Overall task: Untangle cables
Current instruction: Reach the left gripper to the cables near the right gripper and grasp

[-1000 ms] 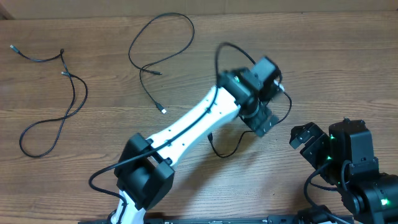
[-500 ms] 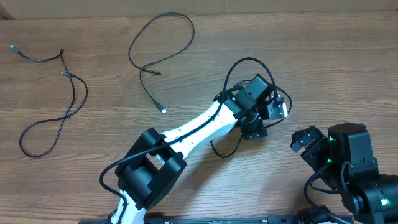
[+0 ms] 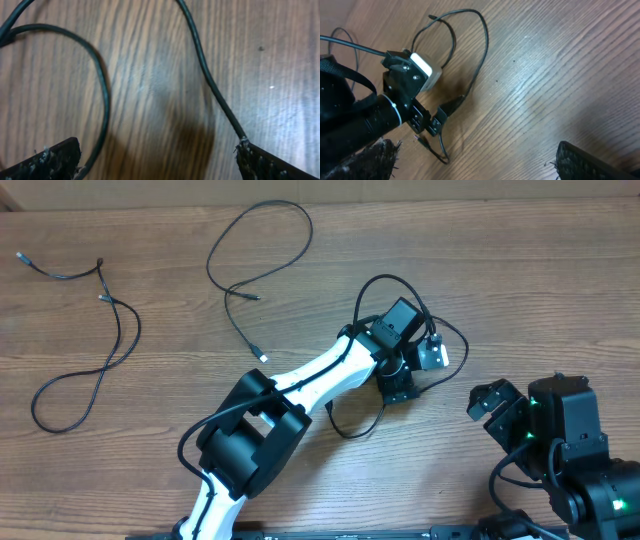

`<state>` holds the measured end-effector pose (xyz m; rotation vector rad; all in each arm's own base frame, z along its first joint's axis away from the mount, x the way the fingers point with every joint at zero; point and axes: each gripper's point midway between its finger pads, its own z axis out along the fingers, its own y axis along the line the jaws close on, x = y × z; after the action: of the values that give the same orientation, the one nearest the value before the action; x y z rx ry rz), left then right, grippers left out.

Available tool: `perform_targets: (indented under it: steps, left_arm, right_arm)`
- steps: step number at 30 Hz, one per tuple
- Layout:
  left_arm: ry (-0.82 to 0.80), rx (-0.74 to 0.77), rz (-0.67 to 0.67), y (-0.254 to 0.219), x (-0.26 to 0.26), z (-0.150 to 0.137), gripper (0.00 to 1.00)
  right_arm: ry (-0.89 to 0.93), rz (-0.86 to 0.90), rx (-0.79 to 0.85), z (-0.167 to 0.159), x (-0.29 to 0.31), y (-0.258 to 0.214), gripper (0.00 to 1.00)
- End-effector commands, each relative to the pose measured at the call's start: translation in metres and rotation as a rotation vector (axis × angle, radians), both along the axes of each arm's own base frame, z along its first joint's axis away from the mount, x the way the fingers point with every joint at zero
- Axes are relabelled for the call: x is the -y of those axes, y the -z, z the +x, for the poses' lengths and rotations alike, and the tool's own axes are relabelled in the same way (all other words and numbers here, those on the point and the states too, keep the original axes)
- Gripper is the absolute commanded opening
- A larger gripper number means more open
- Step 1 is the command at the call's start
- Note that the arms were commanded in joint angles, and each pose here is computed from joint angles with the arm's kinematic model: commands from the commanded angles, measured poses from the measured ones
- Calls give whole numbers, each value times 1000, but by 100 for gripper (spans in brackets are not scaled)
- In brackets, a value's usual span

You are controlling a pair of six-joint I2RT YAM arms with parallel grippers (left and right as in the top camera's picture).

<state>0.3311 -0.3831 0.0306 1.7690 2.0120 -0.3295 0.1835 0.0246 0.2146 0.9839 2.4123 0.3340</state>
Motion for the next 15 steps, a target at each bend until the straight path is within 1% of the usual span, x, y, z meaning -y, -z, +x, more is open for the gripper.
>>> perform_targets:
  steps: [1, 3, 6, 9, 10, 11, 13, 15]
  left_arm:
    - [22, -71, -75, -4, 10, -5, 100]
    - [17, -82, -59, 7, 8, -4, 99]
    - [5, -38, -24, 12, 4, 5, 99]
    - [-64, -26, -94, -24, 20, 22, 100]
    - [-88, -6, -134, -50, 29, 33, 99]
    - [-93, 5, -153, -65, 33, 39, 99]
    - [-84, 12, -181, -93, 39, 43, 100]
    - [-58, -28, -203, -113, 40, 37, 100]
  right_arm:
    - [9, -7, 18, 2, 2, -3, 100]
    - [9, -7, 18, 2, 2, -3, 100]
    - [9, -7, 17, 2, 2, -3, 100]
    - [9, -7, 19, 2, 2, -3, 100]
    - [10, -8, 18, 2, 2, -3, 100]
    - [11, -11, 19, 2, 3, -3, 100]
    - [15, -19, 19, 2, 4, -3, 100]
    - [26, -34, 20, 2, 7, -3, 100]
